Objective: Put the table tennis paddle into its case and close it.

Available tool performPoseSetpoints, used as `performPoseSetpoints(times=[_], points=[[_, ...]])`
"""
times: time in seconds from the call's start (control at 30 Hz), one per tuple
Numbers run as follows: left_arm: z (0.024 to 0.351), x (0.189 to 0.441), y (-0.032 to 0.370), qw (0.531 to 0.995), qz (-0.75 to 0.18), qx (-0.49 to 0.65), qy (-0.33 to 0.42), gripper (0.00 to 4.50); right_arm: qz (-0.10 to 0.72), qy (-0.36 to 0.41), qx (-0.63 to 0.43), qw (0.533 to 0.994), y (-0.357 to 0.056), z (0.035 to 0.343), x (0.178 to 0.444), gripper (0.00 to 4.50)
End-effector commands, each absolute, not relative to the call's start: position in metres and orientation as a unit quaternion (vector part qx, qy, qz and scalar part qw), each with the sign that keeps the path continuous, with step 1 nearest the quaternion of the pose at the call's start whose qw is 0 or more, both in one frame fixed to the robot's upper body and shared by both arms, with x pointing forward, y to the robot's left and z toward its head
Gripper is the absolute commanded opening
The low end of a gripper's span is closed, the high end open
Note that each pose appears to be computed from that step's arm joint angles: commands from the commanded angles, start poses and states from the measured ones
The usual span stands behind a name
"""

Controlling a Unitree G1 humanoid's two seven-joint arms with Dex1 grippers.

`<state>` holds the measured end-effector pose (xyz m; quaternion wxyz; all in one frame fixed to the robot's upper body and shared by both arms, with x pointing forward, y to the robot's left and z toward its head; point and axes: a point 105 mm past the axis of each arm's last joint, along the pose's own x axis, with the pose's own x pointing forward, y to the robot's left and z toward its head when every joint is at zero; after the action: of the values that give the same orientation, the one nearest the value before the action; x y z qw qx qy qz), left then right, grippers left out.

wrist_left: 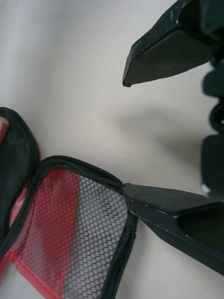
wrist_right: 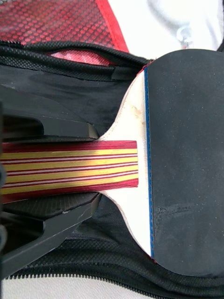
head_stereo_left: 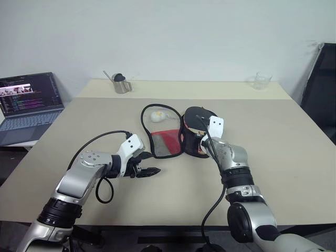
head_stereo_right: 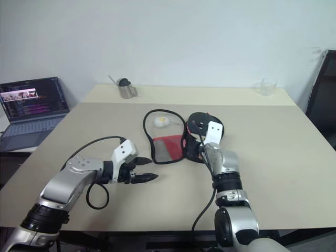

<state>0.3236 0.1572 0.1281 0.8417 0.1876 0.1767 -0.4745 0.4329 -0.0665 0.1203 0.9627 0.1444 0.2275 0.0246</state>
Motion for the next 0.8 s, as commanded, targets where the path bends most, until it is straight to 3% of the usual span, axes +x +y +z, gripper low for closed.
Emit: performPoseSetpoints(times=[0.03, 0.27, 0.3, 0.43, 0.57, 0.8], points=[[0.137, 0.323, 0.153, 0.840, -0.478, 0.203, 0.158, 3.62, 0.022, 0.215, 0.153, 0.964, -0.063, 0.130, 0.437, 1.09], [0.135, 0.323, 0.154, 0.841, -0.475, 0.204, 0.159, 3.62, 0.040, 0.219, 0.132, 0.966, -0.056, 0.128, 0.437, 1.09], [0.135, 0.324, 0.154, 0.841, -0.474, 0.204, 0.159, 3.62, 0.043, 0.219, 0.130, 0.966, -0.056, 0.128, 0.437, 1.82], [0.133, 0.327, 0.158, 0.846, -0.464, 0.206, 0.161, 3.62, 0.038, 0.218, 0.129, 0.967, -0.060, 0.128, 0.437, 3.09], [0.138, 0.351, 0.171, 0.881, -0.399, 0.209, 0.147, 3.62, 0.040, 0.205, 0.120, 0.971, -0.067, 0.138, 0.437, 4.48], [0.142, 0.388, 0.195, 0.931, -0.289, 0.166, 0.152, 3.62, 0.090, 0.161, 0.088, 0.979, -0.082, 0.183, 0.426, 4.48]])
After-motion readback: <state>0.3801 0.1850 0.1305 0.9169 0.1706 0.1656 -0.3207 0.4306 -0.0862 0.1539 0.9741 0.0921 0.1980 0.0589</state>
